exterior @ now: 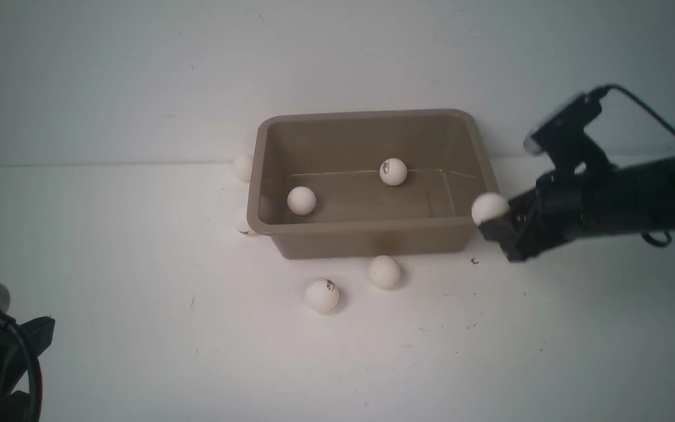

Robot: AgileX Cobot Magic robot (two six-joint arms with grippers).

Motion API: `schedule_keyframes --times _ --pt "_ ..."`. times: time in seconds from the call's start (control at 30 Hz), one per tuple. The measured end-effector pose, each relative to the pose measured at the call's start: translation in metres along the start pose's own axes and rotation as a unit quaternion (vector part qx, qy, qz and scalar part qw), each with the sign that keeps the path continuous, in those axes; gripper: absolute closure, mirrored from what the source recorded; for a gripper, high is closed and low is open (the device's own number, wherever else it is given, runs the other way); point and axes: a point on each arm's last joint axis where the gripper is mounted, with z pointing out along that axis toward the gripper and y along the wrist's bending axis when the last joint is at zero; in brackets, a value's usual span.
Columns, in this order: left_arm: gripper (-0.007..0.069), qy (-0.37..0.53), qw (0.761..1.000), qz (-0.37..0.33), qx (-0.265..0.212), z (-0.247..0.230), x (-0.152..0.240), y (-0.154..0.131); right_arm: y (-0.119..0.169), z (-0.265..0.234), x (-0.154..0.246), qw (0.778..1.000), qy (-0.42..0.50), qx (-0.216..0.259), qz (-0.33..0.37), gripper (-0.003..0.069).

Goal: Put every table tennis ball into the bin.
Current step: Use the right arm to put the table tennis ball into the box, then use the left arm to clamp the table tennis ball closest to it

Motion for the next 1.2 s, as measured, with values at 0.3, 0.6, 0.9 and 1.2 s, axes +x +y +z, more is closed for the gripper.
schedule_keyframes --times 0.3,0.6,0.9,1.2 --pt "0.0220 0.000 1.000 -0.004 0.001 0.000 0.000 0.000 -0.020 0.003 -0.053 0.997 -0.082 0.001 0.007 0.0319" --pt "0.0220 0.000 1.000 -0.006 0.001 0.000 0.000 0.000 -0.029 0.051 -0.043 0.996 -0.066 -0.046 0.028 0.0319" --pt "0.0220 0.000 1.000 -0.006 0.001 0.000 0.000 0.000 -0.029 0.046 -0.050 0.995 -0.086 -0.044 0.040 0.0169" --pt "0.0220 0.000 1.000 -0.006 0.001 0.000 0.000 0.000 -0.012 -0.032 -0.087 0.993 -0.104 -0.042 -0.041 0.0146"
